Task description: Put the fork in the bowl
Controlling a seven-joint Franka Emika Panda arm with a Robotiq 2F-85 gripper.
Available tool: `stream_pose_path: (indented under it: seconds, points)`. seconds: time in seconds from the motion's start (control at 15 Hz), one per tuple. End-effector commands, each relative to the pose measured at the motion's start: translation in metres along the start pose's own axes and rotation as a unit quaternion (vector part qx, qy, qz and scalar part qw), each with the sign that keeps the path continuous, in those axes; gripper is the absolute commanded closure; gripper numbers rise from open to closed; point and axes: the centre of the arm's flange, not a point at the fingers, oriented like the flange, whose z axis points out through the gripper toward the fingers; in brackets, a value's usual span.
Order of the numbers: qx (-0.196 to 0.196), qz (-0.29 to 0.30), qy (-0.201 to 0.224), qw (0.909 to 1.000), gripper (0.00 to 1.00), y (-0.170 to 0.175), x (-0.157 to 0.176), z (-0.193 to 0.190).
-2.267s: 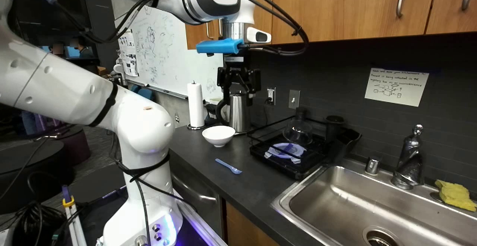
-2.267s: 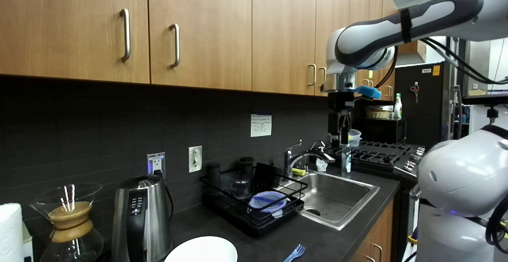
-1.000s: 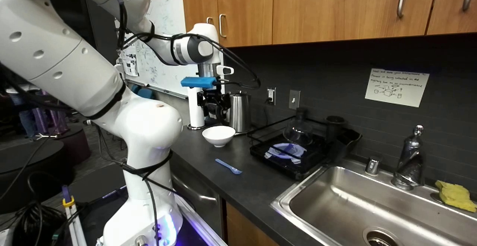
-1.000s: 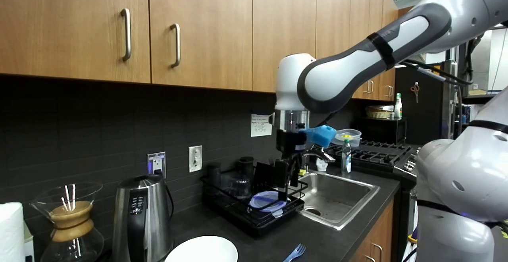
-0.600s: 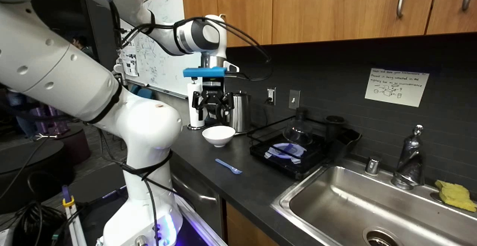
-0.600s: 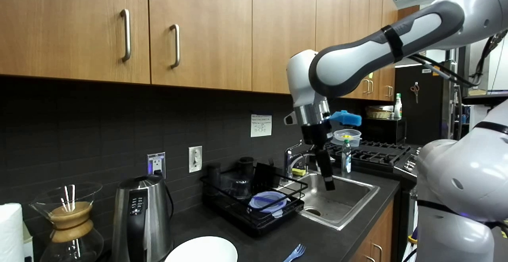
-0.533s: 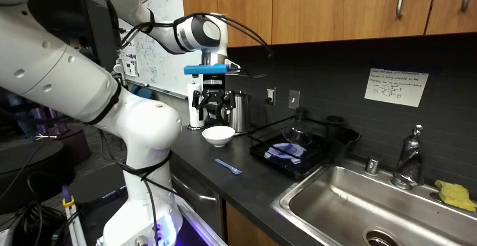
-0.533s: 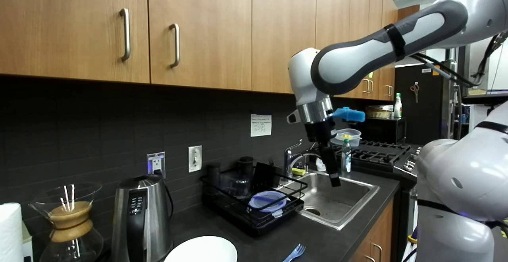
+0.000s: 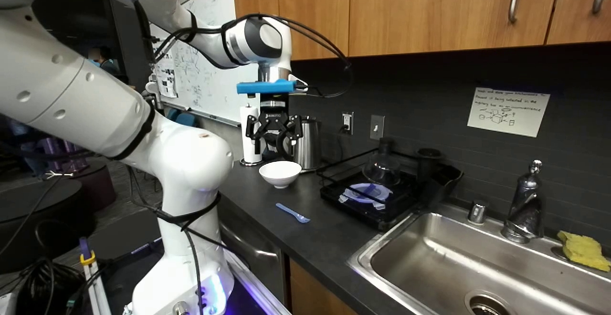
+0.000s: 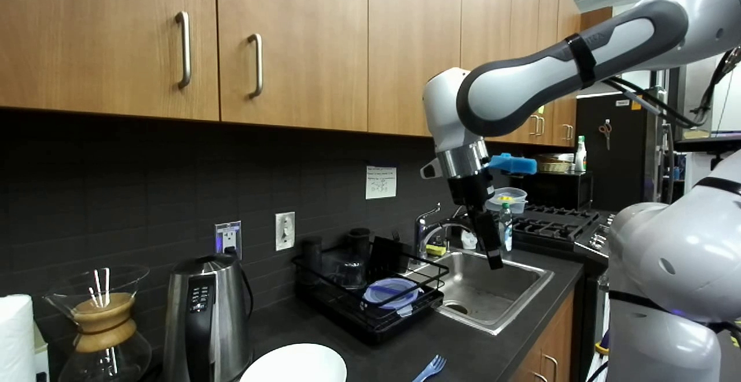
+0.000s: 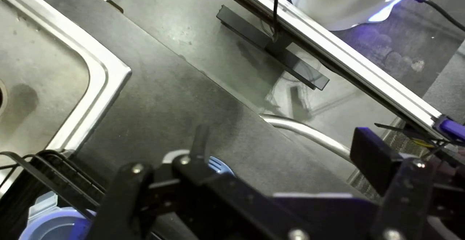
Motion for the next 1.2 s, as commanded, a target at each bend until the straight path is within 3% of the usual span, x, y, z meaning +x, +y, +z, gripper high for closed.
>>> stream_pose_path:
  seconds: [0.0, 0.2, 0.4, 0.8, 0.93, 1.13]
  points:
    - [-0.021, -0.089, -0.012, 0.9957, 0.00, 0.000, 0.007, -0.005]
    - [-0.027, -0.169, -0.009, 0.9852, 0.00, -0.008, 0.010, -0.008]
    - [-0.031, -0.245, -0.002, 0.9689, 0.00, -0.015, 0.011, -0.010]
    - [-0.056, -0.384, -0.027, 0.9211, 0.00, -0.019, 0.007, -0.010]
    - [-0.076, -0.390, -0.016, 0.9173, 0.00, -0.021, 0.006, -0.010]
    - [-0.102, -0.374, 0.028, 0.9216, 0.00, -0.029, 0.014, -0.010]
